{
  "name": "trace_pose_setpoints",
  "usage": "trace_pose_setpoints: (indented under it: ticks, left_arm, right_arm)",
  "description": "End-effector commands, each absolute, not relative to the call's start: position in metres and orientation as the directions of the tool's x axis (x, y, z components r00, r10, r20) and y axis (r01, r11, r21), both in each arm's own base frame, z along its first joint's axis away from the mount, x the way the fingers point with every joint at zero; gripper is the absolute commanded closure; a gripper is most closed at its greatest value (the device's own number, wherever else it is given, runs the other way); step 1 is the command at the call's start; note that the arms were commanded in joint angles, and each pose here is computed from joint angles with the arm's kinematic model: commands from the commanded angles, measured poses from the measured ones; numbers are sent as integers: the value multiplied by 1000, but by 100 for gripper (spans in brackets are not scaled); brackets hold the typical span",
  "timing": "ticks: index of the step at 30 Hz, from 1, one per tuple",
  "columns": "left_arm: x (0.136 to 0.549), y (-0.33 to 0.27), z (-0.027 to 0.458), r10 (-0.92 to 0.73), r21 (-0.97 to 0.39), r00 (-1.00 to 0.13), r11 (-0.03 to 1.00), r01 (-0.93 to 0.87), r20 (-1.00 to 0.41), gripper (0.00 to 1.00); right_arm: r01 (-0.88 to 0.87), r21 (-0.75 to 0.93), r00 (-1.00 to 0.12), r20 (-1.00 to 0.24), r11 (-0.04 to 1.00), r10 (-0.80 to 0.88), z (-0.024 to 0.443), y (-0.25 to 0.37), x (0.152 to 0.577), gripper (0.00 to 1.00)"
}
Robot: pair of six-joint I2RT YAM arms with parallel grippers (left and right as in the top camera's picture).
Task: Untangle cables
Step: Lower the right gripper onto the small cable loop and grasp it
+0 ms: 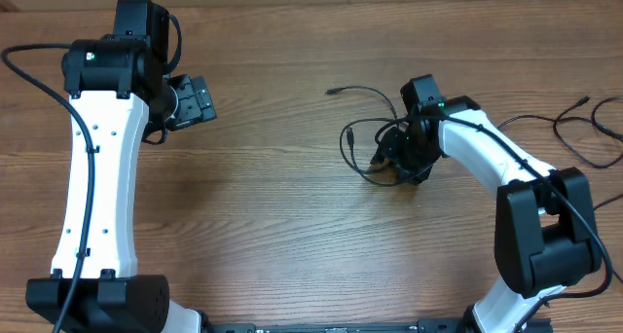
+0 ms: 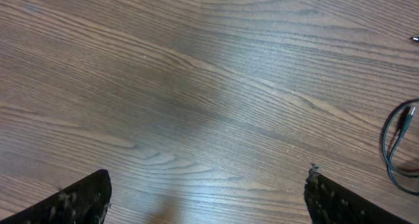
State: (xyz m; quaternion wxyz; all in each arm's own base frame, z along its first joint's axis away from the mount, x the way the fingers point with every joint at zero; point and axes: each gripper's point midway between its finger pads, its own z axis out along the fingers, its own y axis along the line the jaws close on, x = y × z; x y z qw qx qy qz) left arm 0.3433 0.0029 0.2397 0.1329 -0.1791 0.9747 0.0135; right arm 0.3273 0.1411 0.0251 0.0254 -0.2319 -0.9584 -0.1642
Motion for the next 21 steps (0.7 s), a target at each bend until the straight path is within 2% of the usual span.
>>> trace_pose_setpoints:
  ticks: [1, 10, 21]
  left_arm:
    - [344, 1, 240, -334, -25, -905, 940, -340, -265, 6]
    - [343, 1, 240, -334, -24, -905, 940, -339, -263, 6]
    - [342, 1, 240, -334, -24, -906, 940, -339, -260, 6]
  right_arm:
    - [494, 354, -868, 148, 794, 474, 17, 150, 327, 43]
    - [516, 421, -848, 129, 745, 514, -6, 155, 328, 45]
    - [395, 564, -870, -22, 725, 492, 3, 176, 364, 61]
